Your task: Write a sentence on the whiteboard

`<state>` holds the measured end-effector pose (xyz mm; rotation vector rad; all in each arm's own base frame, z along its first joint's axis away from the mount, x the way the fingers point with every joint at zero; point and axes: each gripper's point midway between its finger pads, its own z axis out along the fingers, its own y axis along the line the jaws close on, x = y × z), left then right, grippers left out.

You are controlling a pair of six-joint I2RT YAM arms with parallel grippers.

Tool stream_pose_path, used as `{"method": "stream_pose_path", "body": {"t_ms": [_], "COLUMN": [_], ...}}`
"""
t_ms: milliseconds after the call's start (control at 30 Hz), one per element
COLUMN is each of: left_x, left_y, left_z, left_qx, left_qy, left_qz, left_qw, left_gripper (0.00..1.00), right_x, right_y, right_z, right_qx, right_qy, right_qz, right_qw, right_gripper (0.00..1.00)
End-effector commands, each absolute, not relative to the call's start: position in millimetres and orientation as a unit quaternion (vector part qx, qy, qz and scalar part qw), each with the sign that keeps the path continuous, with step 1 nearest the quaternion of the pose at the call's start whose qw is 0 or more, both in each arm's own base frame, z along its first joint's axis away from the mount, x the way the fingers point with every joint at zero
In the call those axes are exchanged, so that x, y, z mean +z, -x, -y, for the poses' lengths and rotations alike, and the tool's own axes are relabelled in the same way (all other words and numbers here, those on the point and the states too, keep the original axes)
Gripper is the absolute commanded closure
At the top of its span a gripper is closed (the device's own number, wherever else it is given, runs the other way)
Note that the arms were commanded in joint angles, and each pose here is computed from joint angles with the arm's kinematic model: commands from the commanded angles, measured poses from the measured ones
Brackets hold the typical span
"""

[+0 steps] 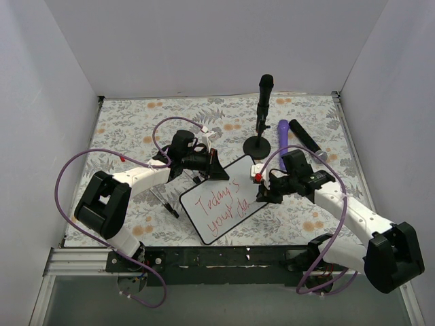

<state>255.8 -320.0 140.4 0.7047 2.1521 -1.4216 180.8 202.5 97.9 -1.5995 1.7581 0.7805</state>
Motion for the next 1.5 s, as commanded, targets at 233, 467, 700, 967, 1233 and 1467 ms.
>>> {"method": "stream_pose_path", "body": {"t_ms": [233,467,700,967,1233,1467], "left_x": [162.0,163.0,162.5,164.7,162.3,162.2], "left_y": [-260.5,-259.2,-259.1,-259.6,-259.5,-259.4], "left_z": [321.2,320.9,321.2,320.5,320.6,320.8], "left_qx": [-0.513,-0.515,-0.514,-0.513,-0.513,-0.514], "left_qy": [-0.309,-0.311,-0.311,-0.312,-0.311,-0.311], "left_qz": [-0.745,-0.743,-0.744,-0.743,-0.744,-0.744], "left_qw": [0.292,0.293,0.293,0.296,0.293,0.292], "left_gripper": [1.00,1.00,1.00,1.00,1.00,1.00], "right_x": [140.2,131.9,119.0,110.4,110.0,128.0], "right_y": [-209.4,-209.3,-196.6,-190.0,-197.4,-218.1], "right_z": [-207.0,-206.8,-200.8,-196.3,-194.2,-194.9], "right_qx": [0.276,0.280,0.284,0.286,0.271,0.246], "right_qy": [0.589,0.586,0.598,0.605,0.599,0.579], "right_qz": [-0.643,-0.652,-0.655,-0.661,-0.671,-0.671], "right_qw": [0.406,0.391,0.365,0.339,0.343,0.393], "right_gripper": [0.99,0.99,0.99,0.99,0.99,0.99]}}
